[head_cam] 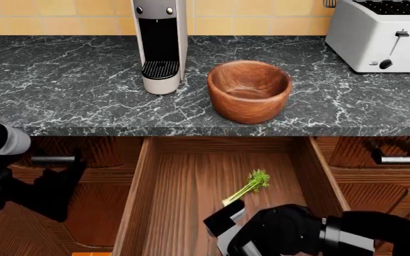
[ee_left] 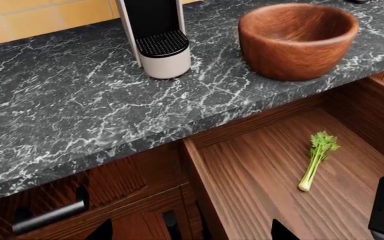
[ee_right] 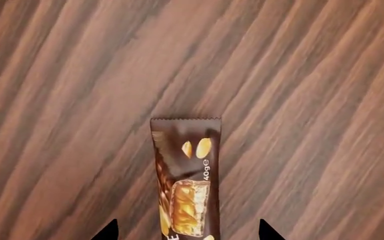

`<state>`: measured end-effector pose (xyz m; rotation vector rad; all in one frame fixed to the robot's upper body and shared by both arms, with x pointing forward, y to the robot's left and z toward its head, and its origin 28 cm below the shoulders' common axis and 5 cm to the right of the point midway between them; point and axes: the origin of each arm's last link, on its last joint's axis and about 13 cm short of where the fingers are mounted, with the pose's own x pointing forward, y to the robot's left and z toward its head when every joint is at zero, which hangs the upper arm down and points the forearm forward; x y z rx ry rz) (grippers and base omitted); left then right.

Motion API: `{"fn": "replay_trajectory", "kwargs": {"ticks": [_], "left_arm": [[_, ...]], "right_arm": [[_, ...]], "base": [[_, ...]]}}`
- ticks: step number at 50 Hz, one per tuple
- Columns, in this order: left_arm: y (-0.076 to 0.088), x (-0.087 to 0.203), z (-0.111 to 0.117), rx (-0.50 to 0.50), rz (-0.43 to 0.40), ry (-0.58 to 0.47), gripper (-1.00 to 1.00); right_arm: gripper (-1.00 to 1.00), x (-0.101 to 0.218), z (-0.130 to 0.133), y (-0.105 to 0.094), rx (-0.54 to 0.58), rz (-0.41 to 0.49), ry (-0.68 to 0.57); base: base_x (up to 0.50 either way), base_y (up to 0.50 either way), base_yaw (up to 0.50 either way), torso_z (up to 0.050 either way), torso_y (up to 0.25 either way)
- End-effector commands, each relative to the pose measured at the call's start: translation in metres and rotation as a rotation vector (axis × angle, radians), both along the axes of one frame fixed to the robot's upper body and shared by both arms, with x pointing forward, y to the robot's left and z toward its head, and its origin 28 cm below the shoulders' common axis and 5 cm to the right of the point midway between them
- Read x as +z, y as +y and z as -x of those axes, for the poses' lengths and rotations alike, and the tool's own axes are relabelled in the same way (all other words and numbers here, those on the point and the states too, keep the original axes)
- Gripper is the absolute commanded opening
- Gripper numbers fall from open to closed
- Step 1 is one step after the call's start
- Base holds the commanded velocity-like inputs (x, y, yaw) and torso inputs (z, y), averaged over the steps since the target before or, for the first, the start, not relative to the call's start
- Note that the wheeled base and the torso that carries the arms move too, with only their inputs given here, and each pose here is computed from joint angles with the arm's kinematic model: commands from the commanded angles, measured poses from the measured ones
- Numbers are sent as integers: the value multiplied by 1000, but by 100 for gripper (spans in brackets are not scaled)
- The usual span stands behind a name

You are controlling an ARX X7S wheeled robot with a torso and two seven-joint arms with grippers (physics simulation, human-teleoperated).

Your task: Place the bar in the bowl and close the drawer.

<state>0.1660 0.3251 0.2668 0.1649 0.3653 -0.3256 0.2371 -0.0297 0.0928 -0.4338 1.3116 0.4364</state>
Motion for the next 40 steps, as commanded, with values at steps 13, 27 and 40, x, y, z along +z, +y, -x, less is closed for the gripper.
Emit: {"fn": "replay_trajectory", "kwargs": {"ticks": [13,27,40], "left_arm": [[0,-2,-2,2,-3,4,100],[0,-1,-1,0,-5,0,100],[0,-2,-1,2,-6,2,100]], "right_arm": [[100,-15,-2,0,10,-3,21],[100,-22,-3,-1,14,-6,35],[-100,-23,-2,-1,11,-25,32]], "base": [[0,0,0,0,0],[0,0,0,0,0],[0,0,0,0,0]]}}
